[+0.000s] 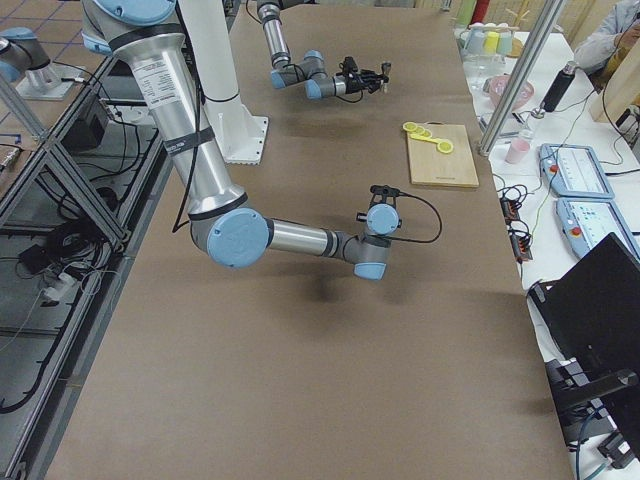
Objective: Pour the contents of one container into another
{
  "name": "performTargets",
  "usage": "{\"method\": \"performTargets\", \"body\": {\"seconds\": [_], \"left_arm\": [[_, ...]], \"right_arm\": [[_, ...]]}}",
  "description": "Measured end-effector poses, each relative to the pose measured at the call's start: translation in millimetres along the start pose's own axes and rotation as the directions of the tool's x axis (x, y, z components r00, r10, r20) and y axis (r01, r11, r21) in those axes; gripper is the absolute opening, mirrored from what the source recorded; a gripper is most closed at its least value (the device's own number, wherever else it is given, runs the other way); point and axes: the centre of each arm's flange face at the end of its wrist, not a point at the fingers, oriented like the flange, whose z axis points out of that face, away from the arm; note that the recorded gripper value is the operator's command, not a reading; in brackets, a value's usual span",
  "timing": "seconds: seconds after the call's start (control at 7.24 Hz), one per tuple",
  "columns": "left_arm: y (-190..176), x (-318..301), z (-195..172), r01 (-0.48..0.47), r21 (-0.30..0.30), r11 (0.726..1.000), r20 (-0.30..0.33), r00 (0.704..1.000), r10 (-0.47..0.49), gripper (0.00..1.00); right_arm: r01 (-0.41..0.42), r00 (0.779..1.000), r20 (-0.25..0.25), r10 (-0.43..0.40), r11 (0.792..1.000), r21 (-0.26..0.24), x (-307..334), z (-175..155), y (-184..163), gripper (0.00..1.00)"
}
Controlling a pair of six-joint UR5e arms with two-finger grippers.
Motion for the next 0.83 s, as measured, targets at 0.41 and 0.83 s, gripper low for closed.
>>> {"method": "performTargets", "body": {"seconds": [0.41,0.83], "left_arm": [[23,14,-14,-0.028,-0.010,1.000,-0.013,1.000,0.028,0.00],[30,19,-11,-0.042,0.012,0.999,-0.013,0.999,0.042,0.00]], "right_arm": [[-0.009,1.000,0.002,0.009,1.000,-0.008,-3,7,3,0.34],[-0.010,1.000,0.003,0.010,1.000,-0.009,-4,8,4,1.00]]}}
